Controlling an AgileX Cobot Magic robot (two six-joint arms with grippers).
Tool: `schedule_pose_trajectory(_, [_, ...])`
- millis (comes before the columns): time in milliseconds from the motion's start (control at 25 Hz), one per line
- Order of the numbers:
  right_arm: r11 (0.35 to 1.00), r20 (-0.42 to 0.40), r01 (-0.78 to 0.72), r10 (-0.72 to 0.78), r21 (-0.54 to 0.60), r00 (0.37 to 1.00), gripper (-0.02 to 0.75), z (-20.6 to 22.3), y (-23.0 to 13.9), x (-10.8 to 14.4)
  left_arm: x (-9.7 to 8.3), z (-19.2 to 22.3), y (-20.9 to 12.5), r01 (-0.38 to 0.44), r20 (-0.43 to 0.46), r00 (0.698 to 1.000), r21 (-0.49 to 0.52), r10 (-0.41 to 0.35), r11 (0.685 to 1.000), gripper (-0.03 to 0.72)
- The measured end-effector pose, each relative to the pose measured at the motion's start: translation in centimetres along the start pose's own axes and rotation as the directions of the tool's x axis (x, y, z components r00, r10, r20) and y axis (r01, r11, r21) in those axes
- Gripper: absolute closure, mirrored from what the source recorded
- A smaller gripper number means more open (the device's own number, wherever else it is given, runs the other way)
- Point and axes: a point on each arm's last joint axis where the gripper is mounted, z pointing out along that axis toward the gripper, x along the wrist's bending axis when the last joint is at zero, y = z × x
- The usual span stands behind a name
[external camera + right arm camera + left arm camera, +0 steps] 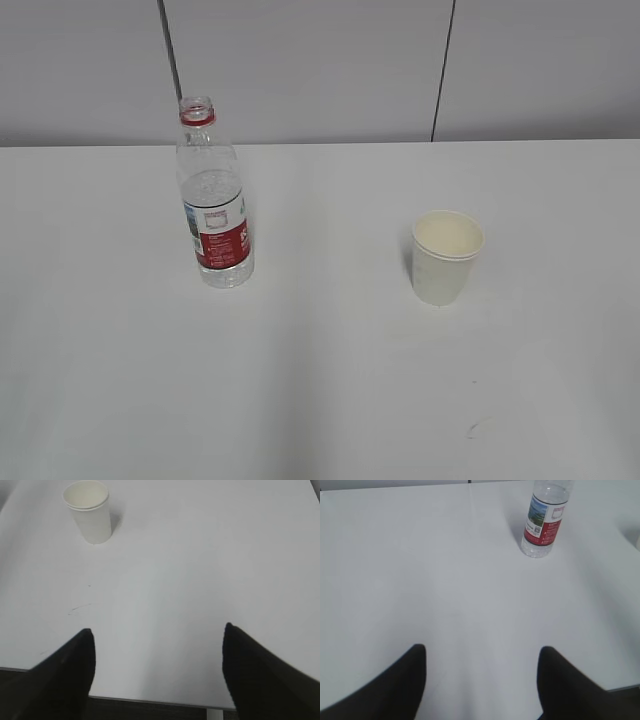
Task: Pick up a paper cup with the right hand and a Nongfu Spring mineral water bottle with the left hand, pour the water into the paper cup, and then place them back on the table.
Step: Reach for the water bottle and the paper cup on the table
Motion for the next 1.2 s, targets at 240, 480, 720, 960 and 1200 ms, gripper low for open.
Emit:
schedule_pose_trajectory(240, [1.000, 0.000, 0.000, 0.000, 0.000, 1.000, 0.148, 0.0, 0.0, 0.0, 0.0, 0.0, 0.0, 0.000, 0.000, 1.000, 0.000, 0.000, 1.000, 0.251])
schedule_pose_trajectory(480, [1.000, 0.000, 0.000, 0.000, 0.000, 1.000, 0.148, 0.0, 0.0, 0.0, 0.0, 0.0, 0.0, 0.000, 0.000, 1.000, 0.000, 0.000, 1.000, 0.251])
schedule_pose_trajectory(720, [1.000, 0.000, 0.000, 0.000, 0.000, 1.000, 0.148, 0.0, 0.0, 0.0, 0.0, 0.0, 0.0, 0.000, 0.000, 1.000, 0.000, 0.000, 1.000, 0.252])
schedule_pose_trajectory(960, [1.000, 0.000, 0.000, 0.000, 0.000, 1.000, 0.148, 0.0, 0.0, 0.0, -0.5, 0.0, 0.1, 0.028, 0.056, 0.998, -0.005, -0.028, 1.000, 0.252])
schedule_pose_trajectory(1200, [0.996, 0.001, 0.000, 0.000, -0.091, 1.000, 0.148, -0.3, 1.2, 0.0, -0.5, 0.1, 1.3, 0.035, 0.059, 0.998, -0.055, -0.032, 0.998, 0.252])
